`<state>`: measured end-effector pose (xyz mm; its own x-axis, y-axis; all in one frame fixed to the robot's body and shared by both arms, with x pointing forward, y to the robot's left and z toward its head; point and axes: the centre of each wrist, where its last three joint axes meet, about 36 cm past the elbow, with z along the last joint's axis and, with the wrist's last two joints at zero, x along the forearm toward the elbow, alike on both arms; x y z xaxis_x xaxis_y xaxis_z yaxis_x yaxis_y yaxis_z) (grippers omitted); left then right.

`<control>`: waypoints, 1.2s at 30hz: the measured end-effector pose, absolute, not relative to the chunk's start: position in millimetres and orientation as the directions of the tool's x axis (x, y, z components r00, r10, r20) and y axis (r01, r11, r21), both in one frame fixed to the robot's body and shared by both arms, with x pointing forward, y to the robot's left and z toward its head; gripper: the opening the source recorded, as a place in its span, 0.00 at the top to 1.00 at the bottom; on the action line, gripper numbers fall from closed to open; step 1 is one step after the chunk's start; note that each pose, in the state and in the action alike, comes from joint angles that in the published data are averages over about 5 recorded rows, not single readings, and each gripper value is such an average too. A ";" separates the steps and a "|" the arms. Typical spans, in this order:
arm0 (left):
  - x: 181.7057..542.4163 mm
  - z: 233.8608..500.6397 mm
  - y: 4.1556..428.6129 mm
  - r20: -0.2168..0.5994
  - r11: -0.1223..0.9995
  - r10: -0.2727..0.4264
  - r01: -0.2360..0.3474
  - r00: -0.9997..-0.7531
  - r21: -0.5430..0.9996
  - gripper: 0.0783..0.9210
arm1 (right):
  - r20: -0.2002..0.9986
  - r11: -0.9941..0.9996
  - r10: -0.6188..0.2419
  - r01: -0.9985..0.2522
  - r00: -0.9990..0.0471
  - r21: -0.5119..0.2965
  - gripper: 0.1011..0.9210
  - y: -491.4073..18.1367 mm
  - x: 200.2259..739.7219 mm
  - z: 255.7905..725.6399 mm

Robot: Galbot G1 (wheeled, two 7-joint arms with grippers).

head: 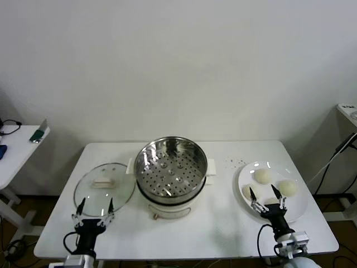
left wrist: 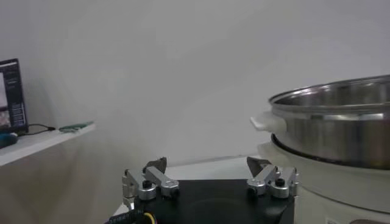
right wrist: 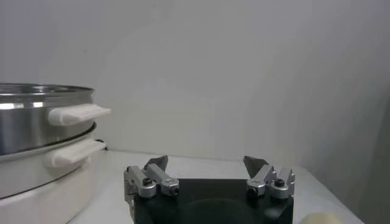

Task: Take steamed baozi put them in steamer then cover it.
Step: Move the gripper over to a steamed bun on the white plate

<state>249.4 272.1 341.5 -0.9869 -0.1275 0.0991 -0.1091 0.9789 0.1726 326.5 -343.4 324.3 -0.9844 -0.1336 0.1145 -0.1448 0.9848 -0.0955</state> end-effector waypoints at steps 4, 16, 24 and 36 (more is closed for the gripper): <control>249.7 342.0 270.5 0.101 0.979 -0.134 -0.116 -0.986 0.170 0.12 | 0.146 0.967 -0.186 -0.208 -0.972 -0.148 0.12 -357.8 339.0 332.9; 252.0 344.3 270.9 0.098 0.973 -0.161 -0.141 -0.982 0.181 0.12 | 0.460 0.695 -0.410 -0.596 -0.788 -0.402 0.12 -451.9 415.3 393.8; 253.0 341.0 272.9 0.102 0.973 -0.162 -0.142 -0.981 0.181 0.12 | 0.693 0.423 -0.412 -0.798 -0.592 -0.429 0.12 -496.5 482.9 446.7; 261.6 340.3 274.2 0.112 0.972 -0.167 -0.144 -0.980 0.185 0.12 | 0.899 0.145 -0.275 -0.939 -0.341 -0.312 0.12 -506.3 582.1 479.8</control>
